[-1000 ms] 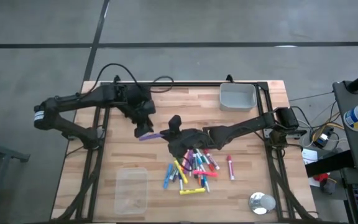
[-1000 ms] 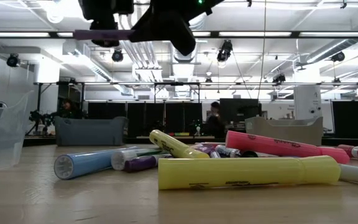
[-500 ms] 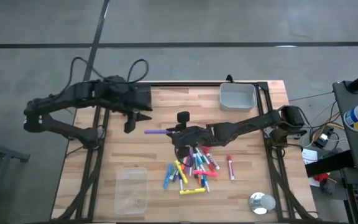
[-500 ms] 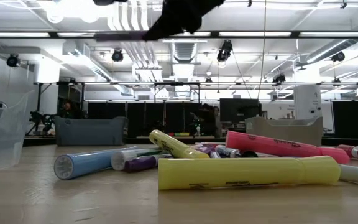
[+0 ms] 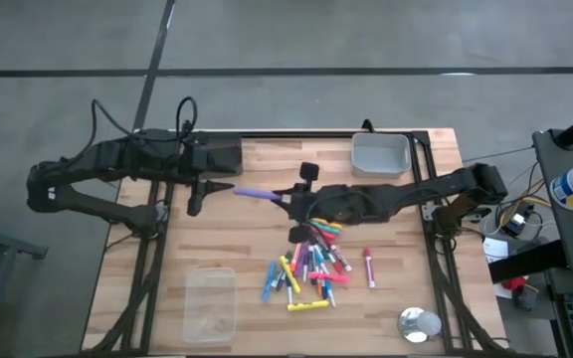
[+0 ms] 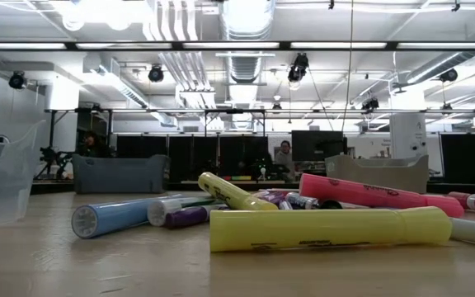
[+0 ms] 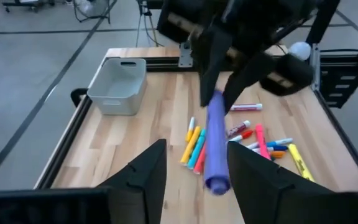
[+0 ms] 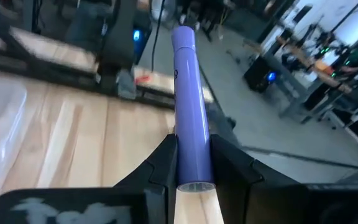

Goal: Pick & Place Markers
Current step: Put the violet highlighter pen into the black bin

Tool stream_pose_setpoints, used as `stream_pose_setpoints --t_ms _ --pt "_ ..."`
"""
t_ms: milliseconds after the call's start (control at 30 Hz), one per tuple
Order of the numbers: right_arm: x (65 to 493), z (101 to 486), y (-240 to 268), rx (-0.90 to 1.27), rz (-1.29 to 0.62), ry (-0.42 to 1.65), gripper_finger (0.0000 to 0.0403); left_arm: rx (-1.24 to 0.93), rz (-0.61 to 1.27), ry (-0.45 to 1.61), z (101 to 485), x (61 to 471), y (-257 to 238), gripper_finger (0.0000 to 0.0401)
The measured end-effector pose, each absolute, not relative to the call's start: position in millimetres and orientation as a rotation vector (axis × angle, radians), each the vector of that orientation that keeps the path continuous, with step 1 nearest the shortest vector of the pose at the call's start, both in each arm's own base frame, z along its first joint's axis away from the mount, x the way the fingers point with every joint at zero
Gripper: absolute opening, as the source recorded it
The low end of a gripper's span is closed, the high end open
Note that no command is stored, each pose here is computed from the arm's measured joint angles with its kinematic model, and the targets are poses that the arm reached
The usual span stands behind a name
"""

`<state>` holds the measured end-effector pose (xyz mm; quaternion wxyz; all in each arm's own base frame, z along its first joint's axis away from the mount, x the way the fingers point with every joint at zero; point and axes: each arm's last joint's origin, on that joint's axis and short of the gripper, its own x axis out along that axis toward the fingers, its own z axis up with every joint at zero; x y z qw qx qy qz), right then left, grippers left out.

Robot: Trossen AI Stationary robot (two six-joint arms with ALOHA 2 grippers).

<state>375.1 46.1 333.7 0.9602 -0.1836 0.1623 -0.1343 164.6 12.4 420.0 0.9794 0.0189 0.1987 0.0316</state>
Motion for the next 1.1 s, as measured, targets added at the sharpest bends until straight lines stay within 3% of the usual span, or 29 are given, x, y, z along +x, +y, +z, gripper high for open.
stream_pose_setpoints --t_ms 1100 --pt "372.3 350.5 29.9 -0.347 -0.322 0.234 0.0070 -0.053 0.055 0.373 412.7 189.5 13.3 0.0161"
